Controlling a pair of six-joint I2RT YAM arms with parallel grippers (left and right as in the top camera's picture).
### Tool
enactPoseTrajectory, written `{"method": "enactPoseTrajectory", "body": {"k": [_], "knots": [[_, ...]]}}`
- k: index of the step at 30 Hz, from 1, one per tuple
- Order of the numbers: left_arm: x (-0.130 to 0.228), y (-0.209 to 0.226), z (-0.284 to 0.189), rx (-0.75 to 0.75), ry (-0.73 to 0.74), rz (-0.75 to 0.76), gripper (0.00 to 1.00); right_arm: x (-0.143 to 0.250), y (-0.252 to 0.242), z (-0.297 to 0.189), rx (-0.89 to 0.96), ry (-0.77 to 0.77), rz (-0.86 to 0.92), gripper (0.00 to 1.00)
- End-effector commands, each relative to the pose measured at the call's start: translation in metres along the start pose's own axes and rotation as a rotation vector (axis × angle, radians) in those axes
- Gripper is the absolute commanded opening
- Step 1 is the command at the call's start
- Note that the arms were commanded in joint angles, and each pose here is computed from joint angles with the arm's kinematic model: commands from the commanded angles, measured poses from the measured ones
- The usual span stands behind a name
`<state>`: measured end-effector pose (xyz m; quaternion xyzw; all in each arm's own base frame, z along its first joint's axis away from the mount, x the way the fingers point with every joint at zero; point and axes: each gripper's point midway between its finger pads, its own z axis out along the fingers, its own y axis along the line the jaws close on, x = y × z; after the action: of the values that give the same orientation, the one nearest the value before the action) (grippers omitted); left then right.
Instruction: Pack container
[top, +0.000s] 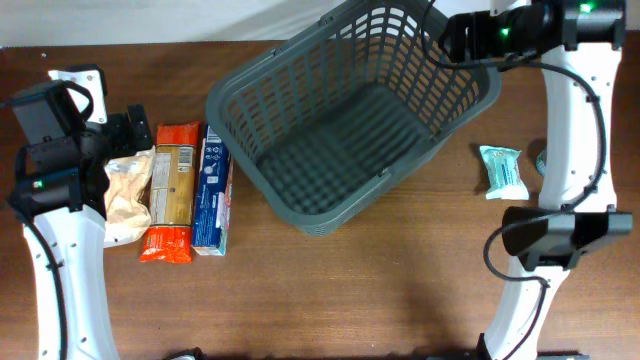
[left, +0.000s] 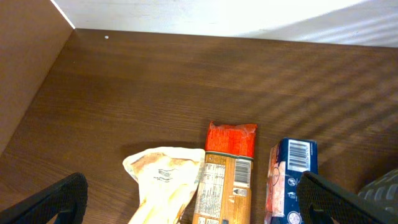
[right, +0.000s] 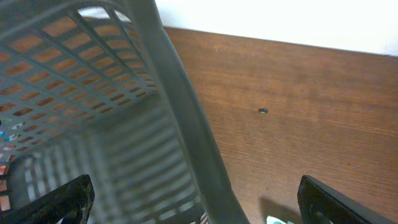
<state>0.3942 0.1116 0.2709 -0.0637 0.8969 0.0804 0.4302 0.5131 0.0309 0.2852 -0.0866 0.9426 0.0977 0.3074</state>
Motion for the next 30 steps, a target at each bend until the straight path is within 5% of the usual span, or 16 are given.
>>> {"method": "enactPoseTrajectory", "body": {"k": [1, 11, 15, 20, 30], "knots": [[-0.007, 0.000, -0.002, 0.008, -0.017, -0.011, 0.99, 0.001, 0.000, 0.013, -0.028, 0.012, -0.010, 0.99], [-0.007, 0.000, -0.002, 0.008, -0.017, -0.011, 0.99, 0.014, -0.005, 0.039, -0.039, 0.074, 0.008, 0.84], [-0.007, 0.000, -0.002, 0.008, -0.017, -0.011, 0.99, 0.014, -0.006, 0.040, -0.035, 0.076, 0.009, 0.68], [-0.007, 0.000, -0.002, 0.008, -0.017, -0.011, 0.99, 0.016, -0.006, 0.040, -0.034, 0.083, 0.011, 0.59], [-0.007, 0.000, -0.002, 0.008, -0.017, -0.011, 0.99, 0.020, -0.006, 0.041, -0.036, 0.100, 0.015, 0.54]]}}
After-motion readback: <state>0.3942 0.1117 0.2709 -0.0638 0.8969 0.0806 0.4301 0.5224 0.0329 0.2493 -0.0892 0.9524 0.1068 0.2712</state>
